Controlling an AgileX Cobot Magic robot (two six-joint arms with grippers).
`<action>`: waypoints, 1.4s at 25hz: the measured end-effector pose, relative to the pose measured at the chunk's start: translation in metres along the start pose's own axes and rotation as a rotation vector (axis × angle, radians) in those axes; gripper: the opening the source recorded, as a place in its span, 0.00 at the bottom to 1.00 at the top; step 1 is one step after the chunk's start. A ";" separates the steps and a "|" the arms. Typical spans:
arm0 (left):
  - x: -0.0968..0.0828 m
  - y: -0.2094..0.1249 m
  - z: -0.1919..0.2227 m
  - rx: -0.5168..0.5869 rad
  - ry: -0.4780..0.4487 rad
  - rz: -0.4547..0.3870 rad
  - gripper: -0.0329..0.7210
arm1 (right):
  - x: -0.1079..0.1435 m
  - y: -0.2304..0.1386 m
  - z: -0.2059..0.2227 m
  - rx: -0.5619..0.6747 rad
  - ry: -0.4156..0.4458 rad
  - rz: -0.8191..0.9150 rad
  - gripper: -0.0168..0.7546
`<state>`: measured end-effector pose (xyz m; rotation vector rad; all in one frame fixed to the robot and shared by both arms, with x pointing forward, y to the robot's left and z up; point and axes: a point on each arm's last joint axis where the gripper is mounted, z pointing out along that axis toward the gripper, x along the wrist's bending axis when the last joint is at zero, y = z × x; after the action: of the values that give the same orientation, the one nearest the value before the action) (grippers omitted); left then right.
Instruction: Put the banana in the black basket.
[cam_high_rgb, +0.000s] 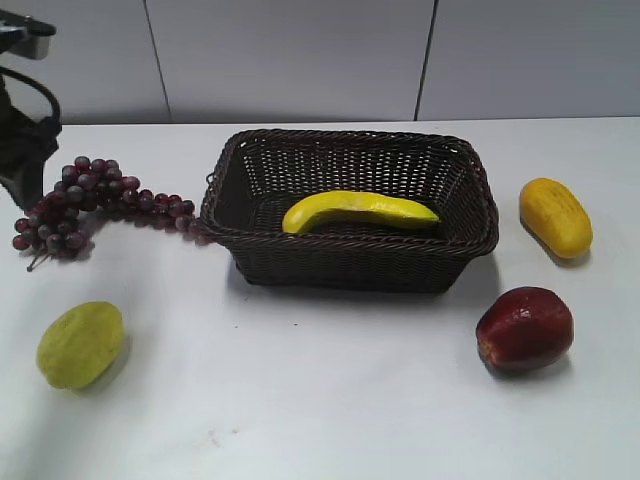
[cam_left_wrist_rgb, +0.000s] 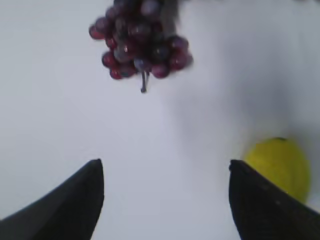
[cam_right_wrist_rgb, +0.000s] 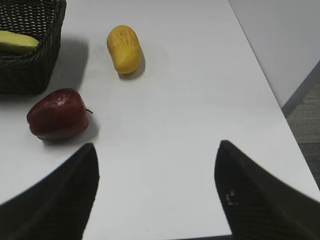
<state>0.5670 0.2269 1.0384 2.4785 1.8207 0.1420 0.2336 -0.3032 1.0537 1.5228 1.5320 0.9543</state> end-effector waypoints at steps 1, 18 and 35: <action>0.006 -0.005 0.001 0.011 -0.027 -0.040 0.81 | 0.000 0.000 0.000 0.000 0.000 0.000 0.74; 0.007 -0.175 -0.028 -0.158 -0.006 -0.168 0.78 | 0.000 0.000 0.000 0.000 0.000 0.000 0.74; -0.020 -0.299 -0.037 -0.689 0.055 -0.189 0.78 | 0.000 0.000 0.000 0.000 0.000 0.000 0.74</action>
<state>0.2729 0.2972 1.0431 1.8332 1.6372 0.6974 0.2336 -0.3032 1.0537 1.5228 1.5320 0.9543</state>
